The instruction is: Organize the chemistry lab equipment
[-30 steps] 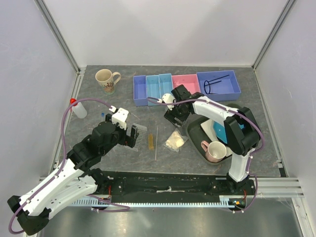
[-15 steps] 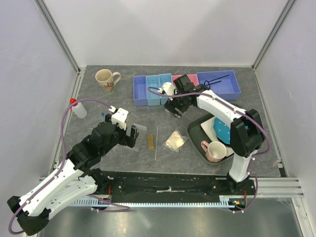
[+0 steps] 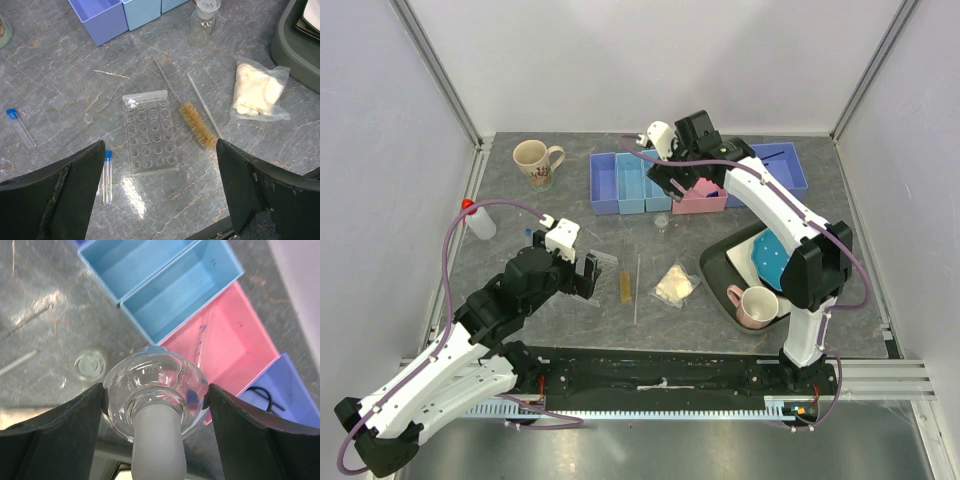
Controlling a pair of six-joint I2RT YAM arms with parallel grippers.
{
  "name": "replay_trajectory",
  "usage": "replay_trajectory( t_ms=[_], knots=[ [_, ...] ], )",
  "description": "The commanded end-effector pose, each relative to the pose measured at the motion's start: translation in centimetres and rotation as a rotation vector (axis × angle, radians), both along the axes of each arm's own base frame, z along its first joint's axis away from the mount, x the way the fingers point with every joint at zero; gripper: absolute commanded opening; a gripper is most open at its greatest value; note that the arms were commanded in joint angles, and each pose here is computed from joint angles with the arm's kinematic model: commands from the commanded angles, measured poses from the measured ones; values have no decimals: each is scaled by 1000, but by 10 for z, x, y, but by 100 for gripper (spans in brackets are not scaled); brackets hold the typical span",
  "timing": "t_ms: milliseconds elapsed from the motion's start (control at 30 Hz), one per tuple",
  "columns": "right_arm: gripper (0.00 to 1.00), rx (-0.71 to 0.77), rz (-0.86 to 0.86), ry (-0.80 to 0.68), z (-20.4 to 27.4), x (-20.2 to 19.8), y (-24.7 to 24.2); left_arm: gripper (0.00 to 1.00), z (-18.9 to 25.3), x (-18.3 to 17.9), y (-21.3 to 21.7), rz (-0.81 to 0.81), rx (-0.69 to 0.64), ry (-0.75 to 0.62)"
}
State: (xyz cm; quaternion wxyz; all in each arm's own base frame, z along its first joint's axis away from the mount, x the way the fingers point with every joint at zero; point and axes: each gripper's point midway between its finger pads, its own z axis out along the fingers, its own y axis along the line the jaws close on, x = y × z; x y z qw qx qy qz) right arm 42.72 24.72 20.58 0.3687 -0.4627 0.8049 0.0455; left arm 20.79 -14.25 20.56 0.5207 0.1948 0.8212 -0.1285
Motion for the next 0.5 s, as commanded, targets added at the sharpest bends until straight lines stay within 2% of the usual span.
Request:
replay_trajectory(
  t_ms=[0, 267, 467],
  knots=[
    [32, 49, 15, -84, 28, 31, 19, 98, 9, 4, -2, -8, -9, -48],
    [32, 94, 43, -99, 23, 64, 48, 98, 10, 6, 0, 6, -3, -51],
    [33, 73, 52, -106, -4, 91, 59, 98, 10, 7, 1, 13, -2, -52]
  ],
)
